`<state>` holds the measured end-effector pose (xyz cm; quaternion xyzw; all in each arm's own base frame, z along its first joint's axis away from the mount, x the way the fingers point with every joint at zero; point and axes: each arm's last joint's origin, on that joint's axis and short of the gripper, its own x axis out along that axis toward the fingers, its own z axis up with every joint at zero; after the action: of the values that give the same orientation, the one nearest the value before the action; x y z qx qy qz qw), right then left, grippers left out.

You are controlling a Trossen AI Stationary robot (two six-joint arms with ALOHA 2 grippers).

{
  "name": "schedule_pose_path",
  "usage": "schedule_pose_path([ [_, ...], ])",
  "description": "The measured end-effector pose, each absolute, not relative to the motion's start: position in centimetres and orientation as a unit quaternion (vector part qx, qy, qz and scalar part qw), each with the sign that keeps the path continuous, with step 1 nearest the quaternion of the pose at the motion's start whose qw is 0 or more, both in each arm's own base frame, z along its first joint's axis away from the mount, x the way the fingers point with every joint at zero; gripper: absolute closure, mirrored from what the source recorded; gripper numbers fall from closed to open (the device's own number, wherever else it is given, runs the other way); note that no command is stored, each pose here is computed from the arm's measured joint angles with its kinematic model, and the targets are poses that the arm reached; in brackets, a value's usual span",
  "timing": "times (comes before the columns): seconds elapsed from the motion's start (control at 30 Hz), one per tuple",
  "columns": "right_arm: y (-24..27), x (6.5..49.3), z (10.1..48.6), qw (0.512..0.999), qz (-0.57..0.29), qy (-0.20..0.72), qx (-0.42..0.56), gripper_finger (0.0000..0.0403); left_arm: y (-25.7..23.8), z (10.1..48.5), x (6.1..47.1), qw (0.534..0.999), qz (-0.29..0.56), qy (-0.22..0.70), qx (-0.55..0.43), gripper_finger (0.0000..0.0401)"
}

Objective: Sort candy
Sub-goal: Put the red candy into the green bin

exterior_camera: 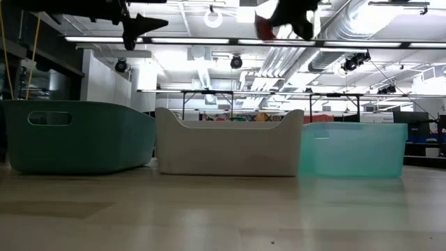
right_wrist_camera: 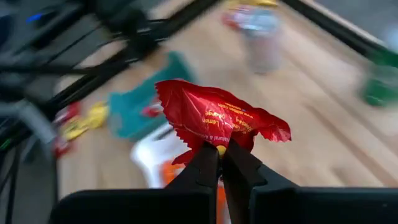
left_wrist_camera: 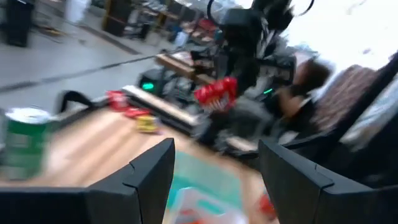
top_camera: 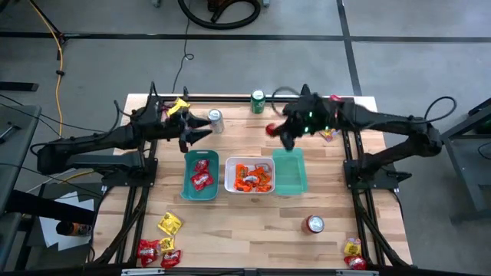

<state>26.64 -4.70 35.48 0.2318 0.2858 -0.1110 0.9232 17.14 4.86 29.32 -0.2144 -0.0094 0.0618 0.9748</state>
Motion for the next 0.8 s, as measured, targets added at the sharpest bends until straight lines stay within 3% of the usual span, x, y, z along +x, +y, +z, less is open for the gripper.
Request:
schedule_pose_path([
  [0.17,-0.2,28.8,35.1,0.949,-0.013,0.279,0.148,0.0401,3.5,28.8,17.9,0.969,0.031,-0.011,-0.244,0.0185],
  [0.4,3.6,29.9,33.5,0.946,0.057,0.312,0.072,0.0401,1.8,27.9,19.1,0.963,0.08,0.005,-0.259,0.0185],
  [0.6,4.2,30.1,33.4,0.946,0.069,0.31,0.063,0.0401,0.4,27.9,19.6,0.958,0.076,0.008,-0.276,0.0185],
  [0.8,4.1,32.1,33.1,0.961,0.062,0.263,0.064,0.0401,-0.7,30.2,19.8,0.973,0.049,-0.014,-0.225,0.0185],
])
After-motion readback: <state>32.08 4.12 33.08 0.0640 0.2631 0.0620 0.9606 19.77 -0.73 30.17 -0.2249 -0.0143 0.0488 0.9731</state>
